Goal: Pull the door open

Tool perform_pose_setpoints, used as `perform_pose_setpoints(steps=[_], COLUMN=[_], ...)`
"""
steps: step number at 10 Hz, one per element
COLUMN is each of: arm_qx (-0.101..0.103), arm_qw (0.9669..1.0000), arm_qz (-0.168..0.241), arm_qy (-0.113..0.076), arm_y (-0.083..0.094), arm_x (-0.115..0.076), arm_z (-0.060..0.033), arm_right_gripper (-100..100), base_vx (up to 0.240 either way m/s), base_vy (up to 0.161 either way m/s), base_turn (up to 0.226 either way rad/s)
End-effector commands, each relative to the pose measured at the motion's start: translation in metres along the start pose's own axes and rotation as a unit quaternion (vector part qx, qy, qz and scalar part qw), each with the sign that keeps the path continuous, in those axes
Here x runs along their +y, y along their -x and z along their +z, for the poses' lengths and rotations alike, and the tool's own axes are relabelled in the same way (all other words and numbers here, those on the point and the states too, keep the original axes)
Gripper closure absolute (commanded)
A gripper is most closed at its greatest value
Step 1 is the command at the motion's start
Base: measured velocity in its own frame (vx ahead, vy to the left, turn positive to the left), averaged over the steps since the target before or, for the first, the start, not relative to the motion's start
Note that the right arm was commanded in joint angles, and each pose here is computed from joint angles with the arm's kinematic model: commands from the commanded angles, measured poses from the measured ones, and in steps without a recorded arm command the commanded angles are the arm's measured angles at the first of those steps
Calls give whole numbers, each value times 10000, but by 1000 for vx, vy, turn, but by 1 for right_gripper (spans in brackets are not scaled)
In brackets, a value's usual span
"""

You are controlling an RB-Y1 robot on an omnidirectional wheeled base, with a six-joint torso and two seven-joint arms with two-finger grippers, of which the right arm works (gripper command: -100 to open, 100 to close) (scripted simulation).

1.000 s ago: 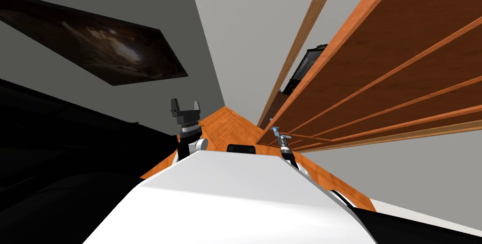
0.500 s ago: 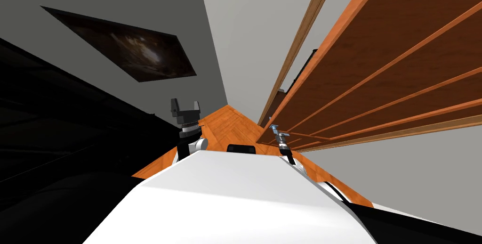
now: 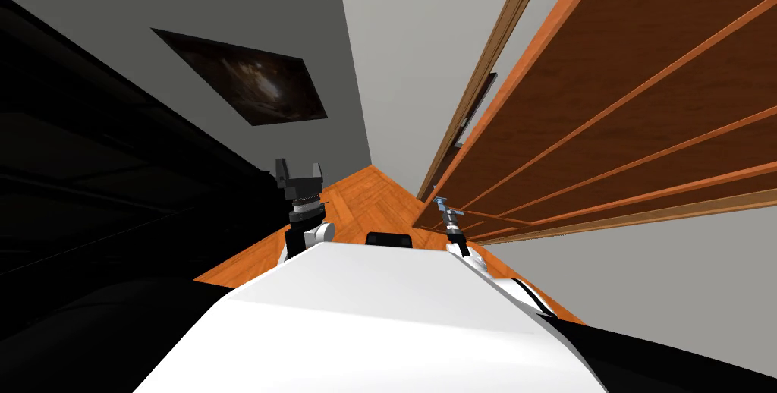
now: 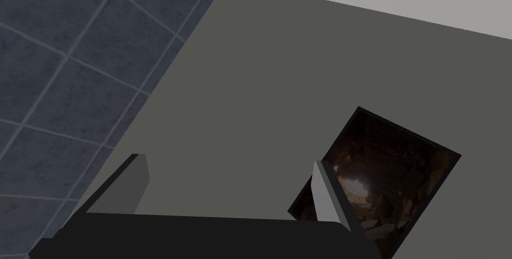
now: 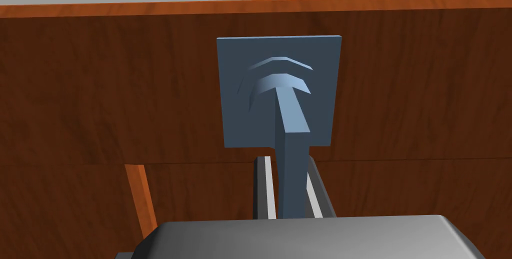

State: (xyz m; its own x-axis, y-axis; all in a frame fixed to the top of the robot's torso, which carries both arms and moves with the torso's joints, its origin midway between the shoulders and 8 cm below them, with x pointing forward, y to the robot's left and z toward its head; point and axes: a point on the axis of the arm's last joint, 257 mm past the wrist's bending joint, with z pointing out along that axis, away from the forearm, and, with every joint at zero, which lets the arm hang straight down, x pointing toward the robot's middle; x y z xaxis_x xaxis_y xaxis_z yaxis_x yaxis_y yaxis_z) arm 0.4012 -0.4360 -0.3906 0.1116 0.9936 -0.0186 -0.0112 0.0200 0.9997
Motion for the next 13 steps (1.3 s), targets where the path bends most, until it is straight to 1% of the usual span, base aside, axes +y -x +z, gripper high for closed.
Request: perform_pose_setpoints(steps=[1,2,3,5,7,8,9,10,13], arm_qx=[-18,-23,-36,-47,-51,-55,-60,58,279], arm_qw=[10000,10000,10000,10000,9999,9999,9999,9999,9996], arm_qz=[7,13,35,62,73,86,77,76,74], arm_qy=[-21,-24,-35,-50,-56,-64,-87,-82,-61], arm_y=[-13,-24,-57,-97,-114,-132,-121,-129,-138], arm_x=[-12,-13,-15,-17,-18,-19,-36,-38,-25], arm_z=[54,79,148,223,251,281,255,200,102], arm_right_gripper=[100,100,100,100,100,100,100,100,100], base_vx=[-191,-137,-151,-193,-133,-105,-49,-137,-235], base_vy=[-13,-21,-65,-61,-27,-33,-17,-51,-50], base_turn=[87,46,106,134,27,46,21,116,105])
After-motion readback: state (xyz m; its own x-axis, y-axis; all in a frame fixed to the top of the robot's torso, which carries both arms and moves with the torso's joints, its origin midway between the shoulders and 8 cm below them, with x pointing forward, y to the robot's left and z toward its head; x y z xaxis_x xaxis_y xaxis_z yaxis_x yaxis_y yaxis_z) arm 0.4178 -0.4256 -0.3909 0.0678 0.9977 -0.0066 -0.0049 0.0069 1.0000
